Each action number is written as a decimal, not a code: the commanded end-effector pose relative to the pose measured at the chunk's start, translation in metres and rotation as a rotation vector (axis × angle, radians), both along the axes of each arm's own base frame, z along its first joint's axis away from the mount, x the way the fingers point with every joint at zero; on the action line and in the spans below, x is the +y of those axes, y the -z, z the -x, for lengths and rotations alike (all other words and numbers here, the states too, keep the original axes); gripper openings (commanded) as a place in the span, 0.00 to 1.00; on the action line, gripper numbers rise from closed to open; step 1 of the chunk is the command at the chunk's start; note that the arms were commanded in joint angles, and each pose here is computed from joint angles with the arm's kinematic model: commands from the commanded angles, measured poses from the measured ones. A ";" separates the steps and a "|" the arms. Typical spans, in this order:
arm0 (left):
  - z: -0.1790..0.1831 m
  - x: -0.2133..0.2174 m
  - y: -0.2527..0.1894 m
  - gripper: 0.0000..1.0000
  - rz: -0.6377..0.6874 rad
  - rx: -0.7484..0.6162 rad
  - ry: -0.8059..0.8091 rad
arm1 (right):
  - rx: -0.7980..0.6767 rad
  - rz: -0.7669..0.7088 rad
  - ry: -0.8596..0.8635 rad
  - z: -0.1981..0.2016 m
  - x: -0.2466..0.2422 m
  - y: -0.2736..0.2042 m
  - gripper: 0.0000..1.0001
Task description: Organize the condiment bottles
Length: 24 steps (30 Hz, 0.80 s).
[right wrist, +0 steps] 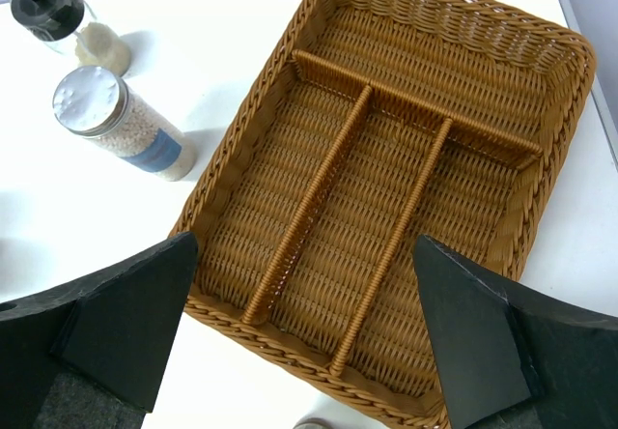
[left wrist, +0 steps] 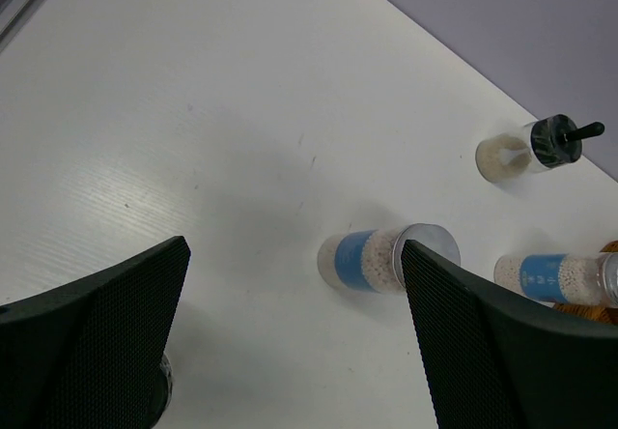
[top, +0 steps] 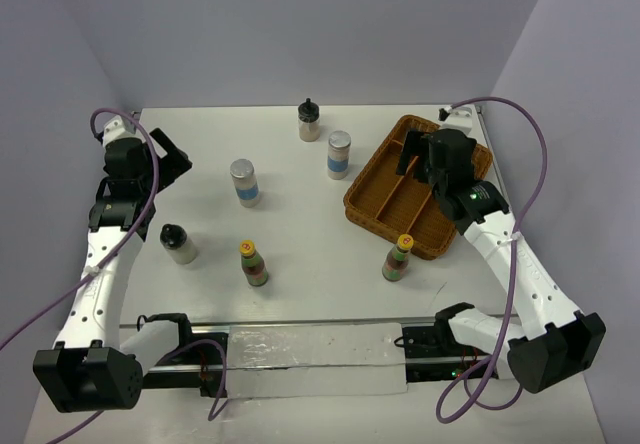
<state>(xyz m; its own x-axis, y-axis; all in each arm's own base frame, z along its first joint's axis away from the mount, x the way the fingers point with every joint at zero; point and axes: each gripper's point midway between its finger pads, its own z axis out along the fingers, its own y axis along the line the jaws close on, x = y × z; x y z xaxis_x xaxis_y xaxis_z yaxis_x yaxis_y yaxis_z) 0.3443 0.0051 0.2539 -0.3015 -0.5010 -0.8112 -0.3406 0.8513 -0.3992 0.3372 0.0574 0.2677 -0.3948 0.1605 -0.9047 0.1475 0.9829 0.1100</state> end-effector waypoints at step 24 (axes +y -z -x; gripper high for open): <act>-0.010 -0.019 -0.007 0.99 0.037 -0.052 0.097 | 0.090 -0.042 -0.244 0.102 0.021 0.014 1.00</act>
<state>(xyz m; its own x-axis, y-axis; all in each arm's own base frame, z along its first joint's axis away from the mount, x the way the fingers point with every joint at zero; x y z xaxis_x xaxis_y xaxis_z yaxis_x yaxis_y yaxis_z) 0.3462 -0.0073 0.2533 -0.3259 -0.5035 -0.8001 -0.2814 0.8597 -0.4264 0.2550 0.0754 0.2771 -0.4291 0.1477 -0.8911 -0.0587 0.9799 0.1907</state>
